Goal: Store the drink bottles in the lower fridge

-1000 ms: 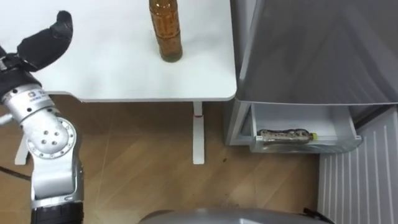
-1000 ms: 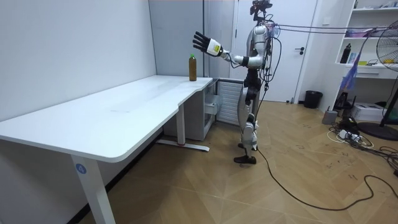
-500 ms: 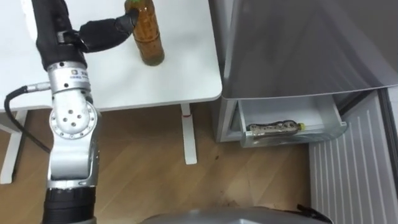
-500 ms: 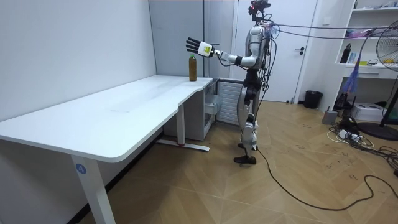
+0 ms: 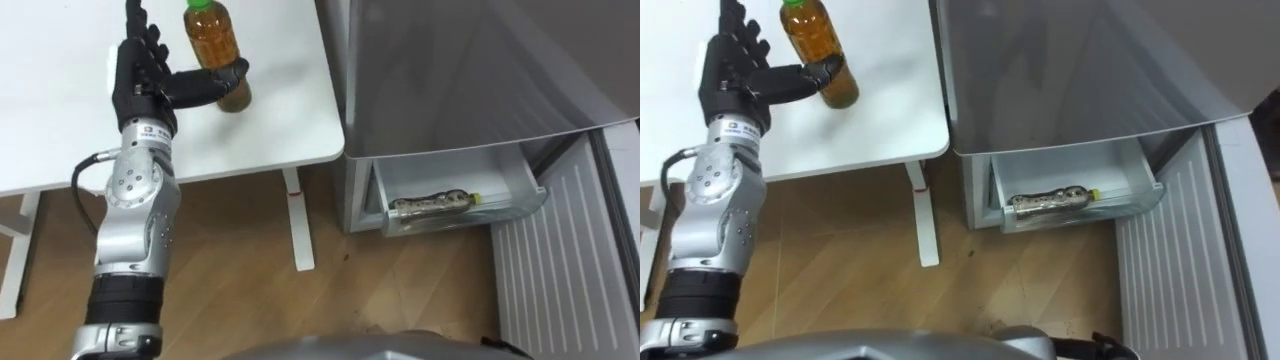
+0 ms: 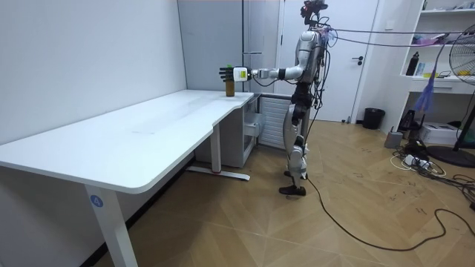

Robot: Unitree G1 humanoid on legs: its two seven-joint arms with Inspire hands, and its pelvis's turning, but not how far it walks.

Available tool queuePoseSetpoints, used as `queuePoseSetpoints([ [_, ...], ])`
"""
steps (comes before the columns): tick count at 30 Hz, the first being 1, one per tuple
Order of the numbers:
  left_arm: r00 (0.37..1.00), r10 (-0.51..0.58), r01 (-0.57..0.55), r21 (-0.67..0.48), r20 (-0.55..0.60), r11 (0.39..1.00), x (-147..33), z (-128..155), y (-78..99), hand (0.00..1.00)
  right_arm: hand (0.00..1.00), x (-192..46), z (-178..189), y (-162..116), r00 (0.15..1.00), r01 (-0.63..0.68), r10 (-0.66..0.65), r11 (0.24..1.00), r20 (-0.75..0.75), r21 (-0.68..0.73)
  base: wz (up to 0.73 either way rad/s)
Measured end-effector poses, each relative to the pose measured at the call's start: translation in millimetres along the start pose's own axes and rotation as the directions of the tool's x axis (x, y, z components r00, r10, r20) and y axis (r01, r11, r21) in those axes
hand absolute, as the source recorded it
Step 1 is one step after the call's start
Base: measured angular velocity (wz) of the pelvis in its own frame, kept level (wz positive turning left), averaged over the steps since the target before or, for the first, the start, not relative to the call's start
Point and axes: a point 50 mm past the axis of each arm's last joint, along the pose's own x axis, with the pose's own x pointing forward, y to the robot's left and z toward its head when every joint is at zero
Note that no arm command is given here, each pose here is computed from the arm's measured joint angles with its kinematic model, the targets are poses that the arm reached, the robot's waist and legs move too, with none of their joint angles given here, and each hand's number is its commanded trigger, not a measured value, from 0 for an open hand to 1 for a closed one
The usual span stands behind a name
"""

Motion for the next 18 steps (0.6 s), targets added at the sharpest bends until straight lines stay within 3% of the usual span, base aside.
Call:
queuePoseSetpoints([
  [18,0.995,0.052,-0.051,0.015,-0.089,0.999,3.6,-14,12.1,0.0,0.0,-1,-14,-7,0.991,0.072,-0.091,0.981,-0.101,-0.177,-0.01],
])
